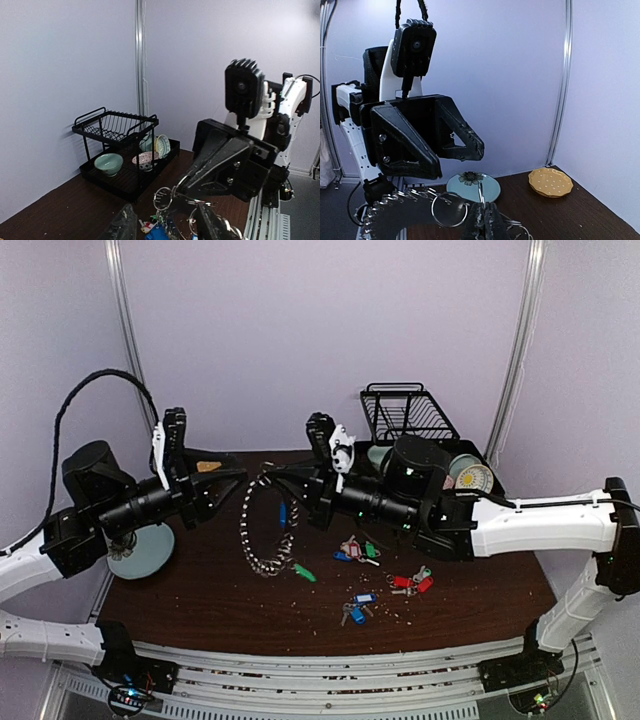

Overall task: Put the keys on the keyring
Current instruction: Adjust the keyring on the key storage ring.

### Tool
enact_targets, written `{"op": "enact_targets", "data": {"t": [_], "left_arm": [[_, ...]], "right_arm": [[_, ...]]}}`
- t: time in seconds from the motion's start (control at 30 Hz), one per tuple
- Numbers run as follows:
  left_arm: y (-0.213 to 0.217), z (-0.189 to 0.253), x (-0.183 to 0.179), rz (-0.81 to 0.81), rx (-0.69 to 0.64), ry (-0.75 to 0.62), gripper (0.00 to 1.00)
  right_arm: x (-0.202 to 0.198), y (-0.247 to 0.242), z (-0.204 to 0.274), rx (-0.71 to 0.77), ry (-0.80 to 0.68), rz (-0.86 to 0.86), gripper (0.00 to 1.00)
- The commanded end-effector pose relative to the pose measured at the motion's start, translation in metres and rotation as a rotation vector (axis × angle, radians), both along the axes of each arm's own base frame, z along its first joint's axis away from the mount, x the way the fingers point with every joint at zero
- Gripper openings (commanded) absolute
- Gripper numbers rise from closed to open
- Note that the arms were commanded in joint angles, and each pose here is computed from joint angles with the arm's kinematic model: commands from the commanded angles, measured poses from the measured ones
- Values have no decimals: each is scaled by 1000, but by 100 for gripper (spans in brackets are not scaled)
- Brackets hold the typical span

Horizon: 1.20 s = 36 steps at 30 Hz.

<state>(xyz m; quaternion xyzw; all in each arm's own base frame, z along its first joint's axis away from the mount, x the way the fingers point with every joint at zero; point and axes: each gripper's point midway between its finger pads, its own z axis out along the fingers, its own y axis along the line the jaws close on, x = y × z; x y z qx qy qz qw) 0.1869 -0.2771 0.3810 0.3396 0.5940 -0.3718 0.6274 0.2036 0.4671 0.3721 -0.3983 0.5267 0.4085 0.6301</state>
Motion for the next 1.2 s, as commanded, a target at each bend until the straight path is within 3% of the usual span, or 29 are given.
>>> {"op": "enact_targets", "data": {"t": [0.0,0.23,0.63,0.77,1.17], "left_arm": [[-11,19,-23,-136,-26,-152,38],[-22,21,-24,-173,-20,-189,30],[-30,22,-36,-257,-47,-240,24],[-33,25,-37,-251,-53,-259,16],[-47,18,-45,-337,-11,-252,17]], "right_arm": [[-37,-14,37,180,-47,242,0],[-47,-16,42,234,-67,301,0],[-48,-7,40,208,-83,322,0],[-48,-5,40,200,-90,330,0],[-46,-3,37,177,-100,319,0]]}}
